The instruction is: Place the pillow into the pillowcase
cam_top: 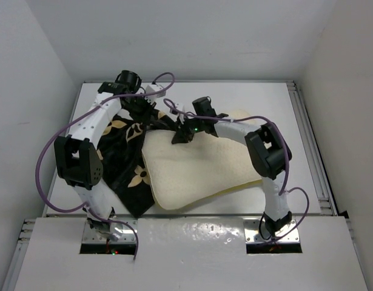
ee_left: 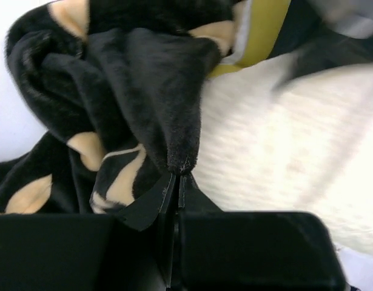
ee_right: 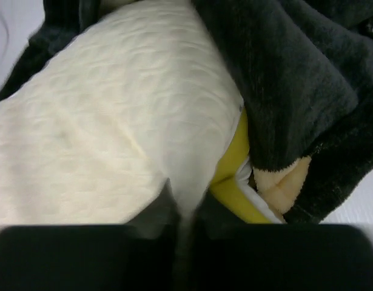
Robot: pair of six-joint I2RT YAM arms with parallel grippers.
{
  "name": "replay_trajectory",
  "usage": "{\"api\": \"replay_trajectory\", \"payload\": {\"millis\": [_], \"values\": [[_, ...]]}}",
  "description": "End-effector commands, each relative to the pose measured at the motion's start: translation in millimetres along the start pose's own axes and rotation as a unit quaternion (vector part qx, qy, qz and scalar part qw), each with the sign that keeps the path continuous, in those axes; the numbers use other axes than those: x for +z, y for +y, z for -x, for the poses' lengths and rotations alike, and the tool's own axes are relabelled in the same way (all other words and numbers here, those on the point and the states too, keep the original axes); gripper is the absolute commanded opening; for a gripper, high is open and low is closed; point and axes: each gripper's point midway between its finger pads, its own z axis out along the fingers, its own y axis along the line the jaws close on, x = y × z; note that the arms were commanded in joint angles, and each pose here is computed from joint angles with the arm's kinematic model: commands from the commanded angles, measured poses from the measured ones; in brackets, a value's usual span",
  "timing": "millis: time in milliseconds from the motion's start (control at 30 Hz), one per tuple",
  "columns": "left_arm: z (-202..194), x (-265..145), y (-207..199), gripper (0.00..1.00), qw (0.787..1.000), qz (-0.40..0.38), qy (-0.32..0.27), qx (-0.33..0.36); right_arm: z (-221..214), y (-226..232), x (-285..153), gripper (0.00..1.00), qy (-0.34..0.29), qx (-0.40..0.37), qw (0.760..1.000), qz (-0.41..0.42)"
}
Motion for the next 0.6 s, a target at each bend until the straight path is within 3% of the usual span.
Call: {"api": "replay_trajectory", "payload": {"millis": [0, 167, 200, 267, 300, 400, 500, 567], "values": [[12.0, -3.8, -12.0, 0.00, 0.999, -0.034, -0.029, 0.025, 33.8, -23.5, 12.2, 0.00, -0.040, 0.028, 0.998, -0.041], [27.2, -8.1, -29.6, 0.00, 0.995, -0.071, -0.058, 0.045, 72.2, -36.9, -6.6, 0.00, -0.138, 0.101, 0.978, -0.122], [27.5, -10.9, -36.7, 0.00, 0.993, -0.084, -0.058, 0.060, 96.7, -41.9, -20.7, 0.00, -0.190, 0.127, 0.962, -0.147], [32.7, -14.5, -50.2, 0.00, 0.987, -0.109, -0.068, 0.091, 85.8, -71.5, -46.2, 0.00, -0.225, 0.195, 0.929, -0.221], [28.4, -18.8, -58.6, 0.00, 0.983, -0.125, -0.065, 0.119, 83.8, -92.5, -64.8, 0.00, -0.258, 0.257, 0.890, -0.274], [18.3, -24.7, -74.6, 0.00, 0.973, -0.158, -0.057, 0.157, 67.1, -125.7, -111.4, 0.00, -0.306, 0.345, 0.823, -0.332], [3.4, -22.0, -71.6, 0.00, 0.974, -0.160, -0.023, 0.161, 49.1, -139.0, -149.1, 0.00, -0.321, 0.369, 0.780, -0.390], [-4.6, -14.3, -71.2, 0.00, 0.974, -0.170, -0.004, 0.150, 47.3, -136.3, -165.6, 0.00, -0.325, 0.366, 0.765, -0.418]]}}
